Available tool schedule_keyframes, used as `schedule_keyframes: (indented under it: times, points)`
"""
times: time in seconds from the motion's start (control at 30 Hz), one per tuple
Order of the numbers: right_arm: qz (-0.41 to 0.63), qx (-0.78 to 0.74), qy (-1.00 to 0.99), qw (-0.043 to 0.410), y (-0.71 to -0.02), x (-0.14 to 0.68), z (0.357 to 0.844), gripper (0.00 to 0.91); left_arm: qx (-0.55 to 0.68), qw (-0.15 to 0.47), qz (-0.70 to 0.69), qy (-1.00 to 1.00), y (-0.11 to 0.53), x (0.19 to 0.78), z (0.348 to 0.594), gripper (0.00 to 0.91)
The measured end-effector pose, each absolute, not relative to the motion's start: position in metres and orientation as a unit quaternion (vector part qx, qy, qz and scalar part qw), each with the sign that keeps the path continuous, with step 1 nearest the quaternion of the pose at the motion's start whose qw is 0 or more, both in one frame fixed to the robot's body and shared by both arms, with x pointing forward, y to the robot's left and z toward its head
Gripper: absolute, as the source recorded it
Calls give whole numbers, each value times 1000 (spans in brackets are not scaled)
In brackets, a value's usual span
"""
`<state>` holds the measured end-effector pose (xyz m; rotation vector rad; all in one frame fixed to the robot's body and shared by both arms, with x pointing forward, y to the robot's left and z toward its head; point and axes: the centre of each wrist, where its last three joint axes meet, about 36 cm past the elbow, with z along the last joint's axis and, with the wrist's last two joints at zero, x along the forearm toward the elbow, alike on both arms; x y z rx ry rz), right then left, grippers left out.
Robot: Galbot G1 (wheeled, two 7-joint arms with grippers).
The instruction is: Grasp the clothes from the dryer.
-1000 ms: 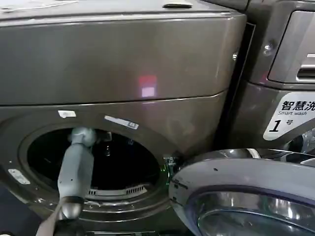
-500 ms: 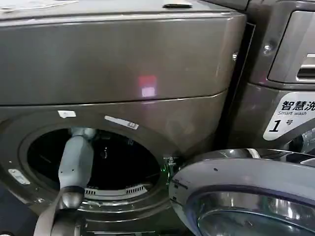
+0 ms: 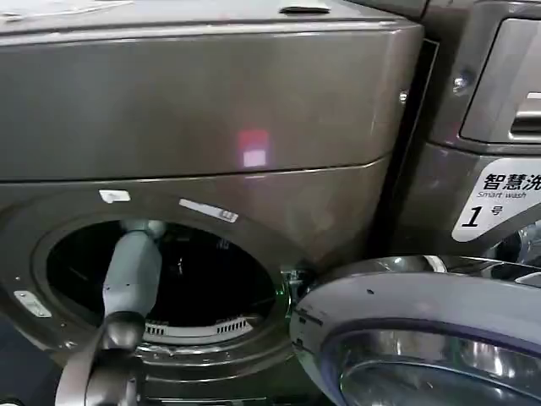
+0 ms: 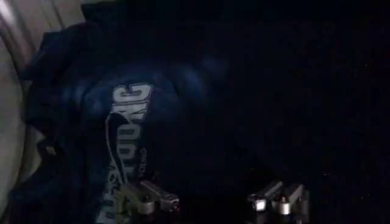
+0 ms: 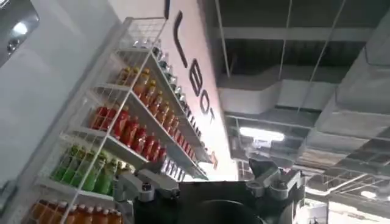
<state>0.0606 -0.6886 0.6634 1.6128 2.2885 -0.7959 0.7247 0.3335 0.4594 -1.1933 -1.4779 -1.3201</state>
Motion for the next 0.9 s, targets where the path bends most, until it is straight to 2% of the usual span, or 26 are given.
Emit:
schedule_keyframes:
  times: [0.07,0.1,0.17,0.27,0.9]
  points:
    - [-272,550,781,115,-689,61,663,907,-476,405,-517,-585,334,724,455,907]
    - [-272,550,781,115,-689,61,664,907,-477,405,-515,-585,334,724,453,876]
    - [-272,550,781,116,-688,61,664,907,-477,406,-512,-588,336,723,452,148]
    - [-272,549,782,116,-688,62,663,907,-478,405,-507,-592,337,722,449,11]
    - [-269,546,785,113,-688,66,658,907,-473,399,-497,-608,338,718,454,0]
